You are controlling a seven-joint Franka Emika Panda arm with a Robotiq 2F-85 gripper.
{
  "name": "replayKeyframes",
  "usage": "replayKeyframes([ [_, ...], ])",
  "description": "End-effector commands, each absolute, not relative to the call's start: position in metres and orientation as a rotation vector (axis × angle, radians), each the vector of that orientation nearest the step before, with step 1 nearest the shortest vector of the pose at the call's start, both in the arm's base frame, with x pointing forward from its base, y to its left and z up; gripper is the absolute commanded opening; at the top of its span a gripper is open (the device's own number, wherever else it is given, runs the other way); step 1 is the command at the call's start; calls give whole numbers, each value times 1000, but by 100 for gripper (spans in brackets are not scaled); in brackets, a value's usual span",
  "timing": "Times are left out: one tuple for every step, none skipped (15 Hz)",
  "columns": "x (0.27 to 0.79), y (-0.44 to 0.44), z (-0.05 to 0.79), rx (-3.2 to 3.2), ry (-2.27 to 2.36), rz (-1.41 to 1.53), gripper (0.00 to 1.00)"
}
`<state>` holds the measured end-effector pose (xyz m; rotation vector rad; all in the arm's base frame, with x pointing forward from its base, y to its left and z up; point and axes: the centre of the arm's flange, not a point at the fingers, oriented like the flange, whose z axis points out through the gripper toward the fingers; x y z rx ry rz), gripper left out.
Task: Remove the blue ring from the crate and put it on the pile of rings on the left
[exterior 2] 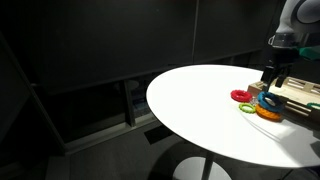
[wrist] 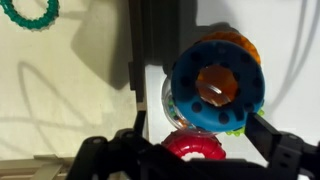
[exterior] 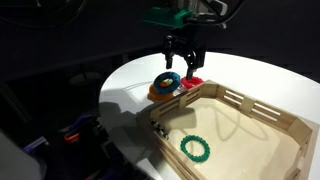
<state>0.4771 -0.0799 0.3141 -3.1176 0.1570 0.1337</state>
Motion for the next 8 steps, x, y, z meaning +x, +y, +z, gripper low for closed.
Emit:
replayKeyframes([
  [489, -91, 331, -3125, 220, 94, 100],
  [491, -94, 333, -3127, 231, 76, 100],
  [494, -96, 334, -3128, 241, 59, 100],
  [496, -98, 336, -3129, 250, 47, 100],
  [499, -100, 336, -3131, 260, 31, 100],
  [501, -103, 335, -3134, 271, 13, 100],
  [503, -105, 333, -3134, 282, -3, 100],
  [505, -107, 332, -3134, 291, -18, 100],
])
